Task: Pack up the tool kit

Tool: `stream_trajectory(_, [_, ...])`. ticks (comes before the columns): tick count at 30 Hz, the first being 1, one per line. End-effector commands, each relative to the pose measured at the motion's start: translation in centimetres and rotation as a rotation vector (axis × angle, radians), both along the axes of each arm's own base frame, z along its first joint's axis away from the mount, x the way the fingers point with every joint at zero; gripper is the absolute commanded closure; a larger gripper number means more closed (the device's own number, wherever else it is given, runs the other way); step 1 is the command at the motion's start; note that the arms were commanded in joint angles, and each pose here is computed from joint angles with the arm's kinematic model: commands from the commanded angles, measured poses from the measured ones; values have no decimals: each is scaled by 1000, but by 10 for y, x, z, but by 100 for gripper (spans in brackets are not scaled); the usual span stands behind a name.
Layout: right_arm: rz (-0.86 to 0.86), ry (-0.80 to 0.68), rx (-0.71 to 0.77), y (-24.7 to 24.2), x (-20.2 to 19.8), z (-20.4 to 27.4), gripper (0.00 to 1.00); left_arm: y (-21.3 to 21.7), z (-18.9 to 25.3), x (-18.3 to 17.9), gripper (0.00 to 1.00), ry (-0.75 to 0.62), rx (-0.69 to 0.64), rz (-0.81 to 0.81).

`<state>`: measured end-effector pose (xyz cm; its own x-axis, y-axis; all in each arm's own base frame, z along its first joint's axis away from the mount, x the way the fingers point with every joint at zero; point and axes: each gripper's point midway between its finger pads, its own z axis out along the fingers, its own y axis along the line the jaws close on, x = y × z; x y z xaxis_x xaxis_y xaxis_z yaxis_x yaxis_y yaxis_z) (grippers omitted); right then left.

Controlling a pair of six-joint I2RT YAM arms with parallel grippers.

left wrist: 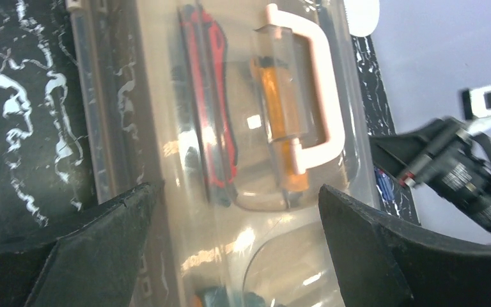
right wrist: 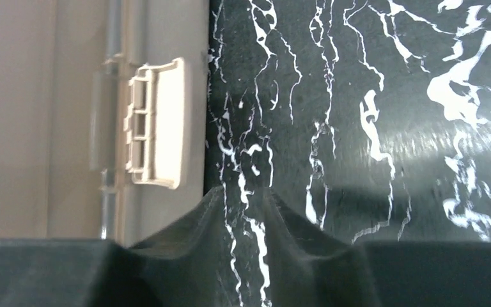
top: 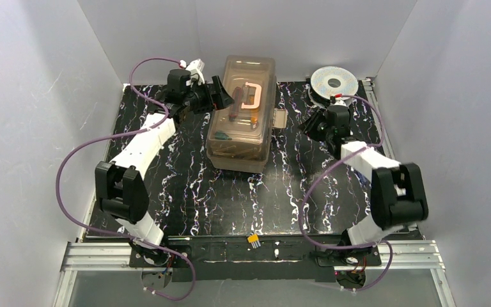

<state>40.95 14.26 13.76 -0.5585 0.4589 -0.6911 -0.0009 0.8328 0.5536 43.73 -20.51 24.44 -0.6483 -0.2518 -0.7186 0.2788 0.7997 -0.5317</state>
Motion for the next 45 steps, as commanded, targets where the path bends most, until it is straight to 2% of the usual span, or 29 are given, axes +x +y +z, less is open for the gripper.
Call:
stream_trajectory(1, [78, 89, 192, 21, 32, -13, 71, -14, 17, 14, 2, -46, -28, -76])
stream_trajectory(4, [132, 130, 288, 35, 49, -26, 97, -18, 9, 22, 2, -15, -33, -75])
stream_trajectory(5, [142, 135, 317, 40, 56, -28, 99, -19, 3, 25, 2, 1, -33, -75])
stream_trajectory(9, [200, 151, 434, 59, 76, -39, 99, -25, -8, 31, 2, 28, -46, -93])
stream_trajectory(13, [344, 63, 584, 82, 86, -20, 99, -38, -16, 32, 2, 37, -97, -155])
stream_trajectory(21, [581, -68, 798, 103, 72, 29, 99, -40, -39, 36, 3, 91, -87, -160])
stream_trajectory(28, [662, -102, 895, 106, 58, 52, 99, -37, -45, 36, 3, 102, -83, -131])
stream_trajectory(33, [593, -40, 806, 105, 56, 44, 99, -36, -44, 35, 3, 104, -74, -134])
stream_trajectory(39, [414, 115, 425, 102, 65, 9, 99, -31, -43, 31, 4, 101, -43, -129])
stream_trajectory(42, [391, 152, 329, 108, 66, 8, 99, -28, -48, 32, 4, 112, -22, -123])
stream_trajectory(45, [363, 231, 125, 114, 70, -2, 99, -27, -61, 33, 4, 144, 2, -119])
